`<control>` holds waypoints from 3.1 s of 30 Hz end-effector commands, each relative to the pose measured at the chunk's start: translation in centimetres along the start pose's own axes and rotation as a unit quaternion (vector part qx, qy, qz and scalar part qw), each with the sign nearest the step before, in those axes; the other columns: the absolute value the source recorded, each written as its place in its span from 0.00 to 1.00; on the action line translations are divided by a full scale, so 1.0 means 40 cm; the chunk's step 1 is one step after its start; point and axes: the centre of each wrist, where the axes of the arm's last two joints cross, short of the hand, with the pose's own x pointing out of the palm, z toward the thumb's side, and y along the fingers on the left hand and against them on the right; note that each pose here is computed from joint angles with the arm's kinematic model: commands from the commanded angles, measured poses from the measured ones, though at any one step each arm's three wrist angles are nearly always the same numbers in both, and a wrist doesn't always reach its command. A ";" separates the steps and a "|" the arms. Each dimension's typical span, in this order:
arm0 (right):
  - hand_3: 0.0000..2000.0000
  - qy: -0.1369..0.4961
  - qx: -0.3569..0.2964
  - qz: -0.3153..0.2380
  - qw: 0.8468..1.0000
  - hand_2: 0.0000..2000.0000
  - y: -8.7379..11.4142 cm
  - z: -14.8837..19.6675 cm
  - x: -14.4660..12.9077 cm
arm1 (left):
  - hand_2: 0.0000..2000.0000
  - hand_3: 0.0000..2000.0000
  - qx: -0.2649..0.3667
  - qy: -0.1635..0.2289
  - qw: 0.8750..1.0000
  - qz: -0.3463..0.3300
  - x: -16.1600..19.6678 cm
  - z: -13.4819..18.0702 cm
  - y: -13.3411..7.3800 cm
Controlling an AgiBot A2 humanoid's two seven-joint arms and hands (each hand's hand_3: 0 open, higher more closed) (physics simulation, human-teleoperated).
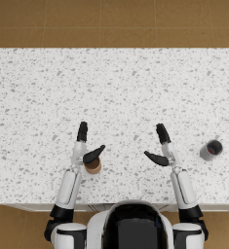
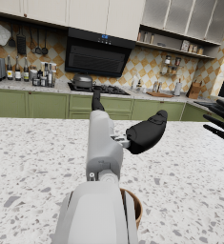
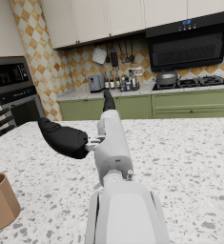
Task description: Pick up two cups and pour the berry on the right into the cup on the left
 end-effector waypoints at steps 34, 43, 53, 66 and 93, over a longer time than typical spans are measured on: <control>0.00 0.150 -0.053 -0.227 0.961 0.00 0.122 0.034 -0.171 | 0.00 0.00 0.018 0.161 0.987 0.012 -0.066 -0.039 -0.080; 0.00 0.245 -0.036 -0.330 0.911 0.00 0.221 0.061 -0.245 | 0.00 0.00 -0.045 0.232 0.972 0.007 -0.074 -0.087 -0.184; 0.00 0.268 0.038 -0.395 0.878 0.00 0.293 0.000 -0.310 | 0.00 0.00 -0.113 0.228 0.967 0.009 -0.085 -0.153 -0.244; 0.00 0.200 0.165 -0.436 0.862 0.00 0.353 -0.171 -0.385 | 0.00 0.00 -0.162 0.206 0.965 0.005 -0.076 -0.229 -0.255; 0.00 0.162 0.198 -0.440 0.861 0.00 0.249 -0.233 -0.456 | 0.00 0.00 -0.165 0.169 0.971 0.023 -0.066 -0.281 -0.186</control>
